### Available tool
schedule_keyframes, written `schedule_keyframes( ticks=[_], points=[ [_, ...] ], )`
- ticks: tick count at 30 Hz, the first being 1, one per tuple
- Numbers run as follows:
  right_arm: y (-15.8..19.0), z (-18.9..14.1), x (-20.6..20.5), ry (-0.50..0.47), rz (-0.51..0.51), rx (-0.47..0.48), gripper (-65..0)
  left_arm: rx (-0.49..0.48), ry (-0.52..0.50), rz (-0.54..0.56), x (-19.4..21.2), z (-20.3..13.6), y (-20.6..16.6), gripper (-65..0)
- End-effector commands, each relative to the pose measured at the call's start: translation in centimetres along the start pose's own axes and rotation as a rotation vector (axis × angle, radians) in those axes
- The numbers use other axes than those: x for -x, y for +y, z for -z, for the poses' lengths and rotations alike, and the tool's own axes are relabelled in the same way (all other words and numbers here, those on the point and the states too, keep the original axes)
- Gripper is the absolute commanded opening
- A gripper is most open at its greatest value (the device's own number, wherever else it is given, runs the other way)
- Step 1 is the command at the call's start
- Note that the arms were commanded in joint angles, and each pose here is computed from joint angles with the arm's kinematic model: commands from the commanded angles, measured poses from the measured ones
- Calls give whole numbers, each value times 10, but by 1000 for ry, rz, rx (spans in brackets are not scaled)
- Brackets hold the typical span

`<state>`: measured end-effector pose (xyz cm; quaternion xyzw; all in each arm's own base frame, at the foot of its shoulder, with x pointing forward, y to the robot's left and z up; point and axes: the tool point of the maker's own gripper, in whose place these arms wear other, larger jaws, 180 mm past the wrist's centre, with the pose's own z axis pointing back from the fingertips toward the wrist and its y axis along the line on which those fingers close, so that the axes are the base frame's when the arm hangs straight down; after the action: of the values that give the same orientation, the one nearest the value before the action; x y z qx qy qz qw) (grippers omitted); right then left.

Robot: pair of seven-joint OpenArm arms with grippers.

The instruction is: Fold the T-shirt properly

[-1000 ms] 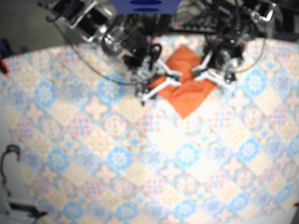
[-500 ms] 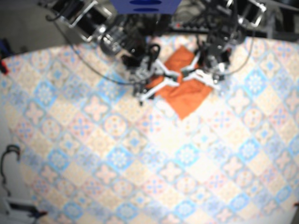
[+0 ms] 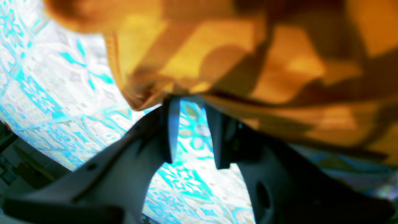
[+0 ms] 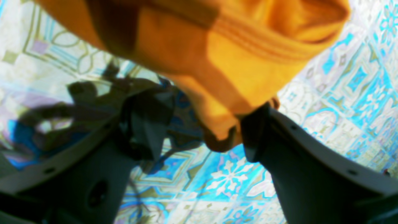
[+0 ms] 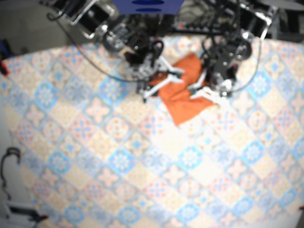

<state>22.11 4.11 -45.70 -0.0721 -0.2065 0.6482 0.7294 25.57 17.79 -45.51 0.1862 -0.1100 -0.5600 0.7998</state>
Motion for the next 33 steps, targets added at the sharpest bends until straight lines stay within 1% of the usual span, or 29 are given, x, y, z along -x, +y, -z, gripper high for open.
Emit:
schedule_keyframes(
  ticks=[1, 6, 12, 21, 29, 33],
  points=[
    [-5, -4, -8, -24, 6, 18, -284, -42, -3, -7, -1, -4, 17, -480],
    [0, -4, -9, -25, -2, 9, -284, -71, -5, -15, -5, -4, 35, -480],
    [19, -8, -25, -57, -78, -14, -284, -80, -18, -29, -14, -3, 44, -480],
    [20, -8, -27, -60, -85, -15, -284, -54, -36, -46, -28, 1, 37, -479],
    [18, -8, -30, -68, -85, -12, -284, -73, -83, -65, -53, -5, 48, -479],
    [18, -8, -29, -67, -81, -12, -284, -75, -82, -49, -55, -6, 47, -479]
  ],
)
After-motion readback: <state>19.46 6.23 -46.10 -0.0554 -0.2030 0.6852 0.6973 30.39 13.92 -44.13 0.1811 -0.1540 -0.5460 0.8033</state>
